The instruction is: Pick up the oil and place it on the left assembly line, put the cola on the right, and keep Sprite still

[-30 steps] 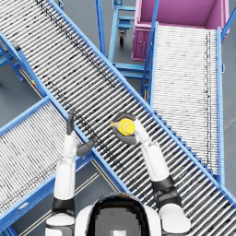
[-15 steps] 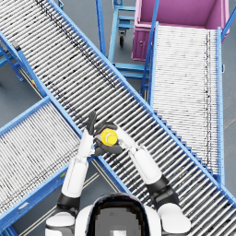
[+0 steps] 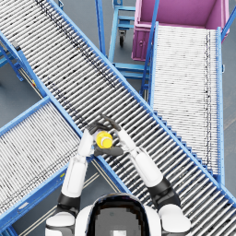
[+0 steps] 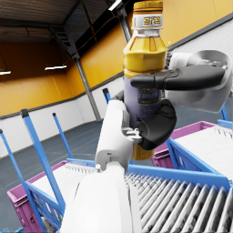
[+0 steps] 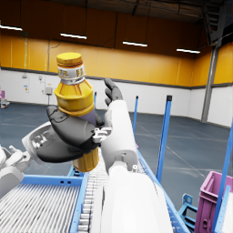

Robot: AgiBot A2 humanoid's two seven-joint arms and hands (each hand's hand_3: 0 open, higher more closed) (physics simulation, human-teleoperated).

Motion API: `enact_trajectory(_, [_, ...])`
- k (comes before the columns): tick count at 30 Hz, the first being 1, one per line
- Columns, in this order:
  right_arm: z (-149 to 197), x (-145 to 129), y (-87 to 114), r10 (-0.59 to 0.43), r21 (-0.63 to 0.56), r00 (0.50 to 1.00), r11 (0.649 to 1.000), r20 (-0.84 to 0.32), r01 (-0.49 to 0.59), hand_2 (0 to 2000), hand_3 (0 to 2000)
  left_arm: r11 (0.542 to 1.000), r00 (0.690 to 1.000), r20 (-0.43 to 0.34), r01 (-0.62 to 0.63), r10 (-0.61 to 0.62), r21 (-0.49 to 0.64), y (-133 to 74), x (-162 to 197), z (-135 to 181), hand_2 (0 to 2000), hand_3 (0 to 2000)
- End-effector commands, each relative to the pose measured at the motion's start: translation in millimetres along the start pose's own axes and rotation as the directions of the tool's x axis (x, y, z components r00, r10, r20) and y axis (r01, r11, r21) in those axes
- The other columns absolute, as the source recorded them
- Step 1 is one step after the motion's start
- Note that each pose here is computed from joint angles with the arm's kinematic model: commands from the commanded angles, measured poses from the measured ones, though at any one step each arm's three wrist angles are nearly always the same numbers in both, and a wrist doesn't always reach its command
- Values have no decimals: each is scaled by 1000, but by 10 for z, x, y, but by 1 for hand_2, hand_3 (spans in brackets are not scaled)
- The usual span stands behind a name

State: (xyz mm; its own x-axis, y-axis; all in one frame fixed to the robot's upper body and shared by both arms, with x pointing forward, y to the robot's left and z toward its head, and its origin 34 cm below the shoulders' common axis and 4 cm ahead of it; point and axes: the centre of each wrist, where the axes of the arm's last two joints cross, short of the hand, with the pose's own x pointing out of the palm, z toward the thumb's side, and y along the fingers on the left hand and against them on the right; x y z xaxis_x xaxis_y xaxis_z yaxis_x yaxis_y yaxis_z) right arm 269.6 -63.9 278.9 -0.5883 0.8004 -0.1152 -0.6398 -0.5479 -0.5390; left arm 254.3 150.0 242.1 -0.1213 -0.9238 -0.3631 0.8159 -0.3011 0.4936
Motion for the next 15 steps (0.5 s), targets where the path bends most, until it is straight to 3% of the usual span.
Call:
enact_trajectory(1, [118, -190, 136, -88, -38, 996, 995, -16, 87, 0, 0, 980, 983, -49, -181, 178, -81, -128, -458, -188, 2000, 2000])
enact_trajectory(7, [88, -138, 115, -120, -32, 993, 992, 2, 120, 0, 0, 851, 902, -119, -432, 416, -299, -648, -963, -665, 2000, 2000])
enact_trajectory(11, [63, -69, 44, -107, -29, 994, 994, 19, 108, 0, 0, 756, 852, -165, -519, 497, -399, -919, -1191, -919, 2000, 2000])
enact_trajectory(15, [48, -21, 29, -98, -26, 995, 995, 30, 99, 0, 0, 633, 794, -208, -588, 571, -503, -1269, -1388, -1184, 2000, 2000])
